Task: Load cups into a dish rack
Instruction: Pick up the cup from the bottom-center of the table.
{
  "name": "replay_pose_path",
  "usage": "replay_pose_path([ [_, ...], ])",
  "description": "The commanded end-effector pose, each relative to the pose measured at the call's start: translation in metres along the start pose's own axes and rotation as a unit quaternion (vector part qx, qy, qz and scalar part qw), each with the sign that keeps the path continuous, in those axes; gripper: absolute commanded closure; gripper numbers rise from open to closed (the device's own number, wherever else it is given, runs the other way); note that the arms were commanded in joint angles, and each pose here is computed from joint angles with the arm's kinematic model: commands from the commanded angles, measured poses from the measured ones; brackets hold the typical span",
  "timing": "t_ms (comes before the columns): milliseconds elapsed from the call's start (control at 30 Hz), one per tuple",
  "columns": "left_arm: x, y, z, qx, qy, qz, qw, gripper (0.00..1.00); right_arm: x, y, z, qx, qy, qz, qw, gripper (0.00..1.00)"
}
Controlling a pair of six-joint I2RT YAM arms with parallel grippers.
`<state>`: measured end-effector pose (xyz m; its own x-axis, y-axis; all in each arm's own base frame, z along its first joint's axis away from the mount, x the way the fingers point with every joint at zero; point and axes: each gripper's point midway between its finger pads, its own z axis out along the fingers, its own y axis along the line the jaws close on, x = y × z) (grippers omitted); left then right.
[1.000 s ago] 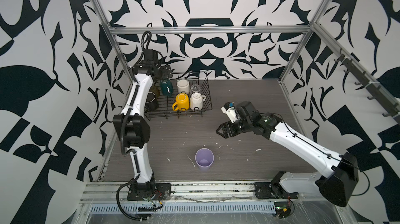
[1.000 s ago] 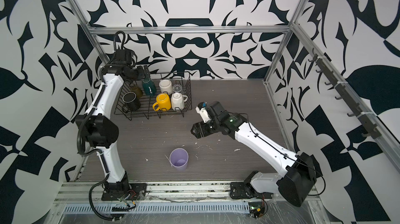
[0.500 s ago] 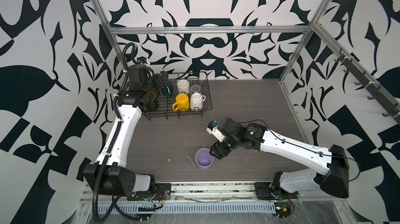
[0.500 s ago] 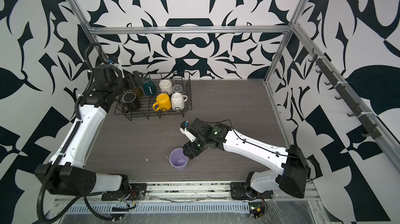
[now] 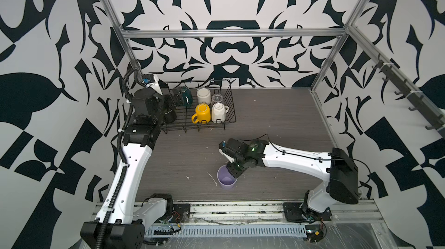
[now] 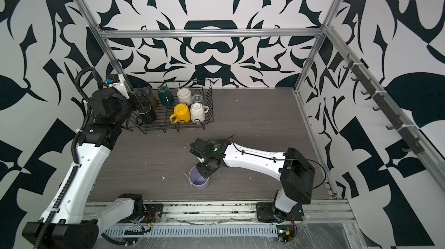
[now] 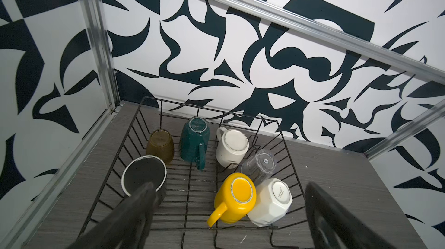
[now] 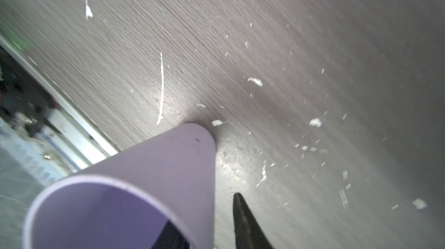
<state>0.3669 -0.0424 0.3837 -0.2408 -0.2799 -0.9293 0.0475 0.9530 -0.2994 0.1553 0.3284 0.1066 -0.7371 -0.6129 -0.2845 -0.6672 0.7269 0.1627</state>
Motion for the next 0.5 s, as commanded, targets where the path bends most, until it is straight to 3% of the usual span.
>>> replay_pose_path([
  [0,-0.009,0.001,-0.005,-0.002,-0.028,0.004,1.0,0.01,-0.008,-0.001,-0.012,0.018,-0.013,-0.008,1.0,0.81],
  [167,-0.012,0.0,-0.011,0.01,-0.061,0.007,0.998,0.01,-0.01,0.001,-0.02,0.008,-0.022,-0.01,1.0,1.0],
  [333,-0.017,-0.012,-0.019,0.057,-0.112,0.008,0.992,0.01,-0.019,-0.009,-0.042,-0.026,-0.055,0.019,0.998,1.0],
  [467,-0.007,-0.038,-0.02,0.138,-0.118,0.038,0.983,0.01,-0.041,-0.03,-0.078,-0.119,-0.134,0.094,0.979,1.0],
])
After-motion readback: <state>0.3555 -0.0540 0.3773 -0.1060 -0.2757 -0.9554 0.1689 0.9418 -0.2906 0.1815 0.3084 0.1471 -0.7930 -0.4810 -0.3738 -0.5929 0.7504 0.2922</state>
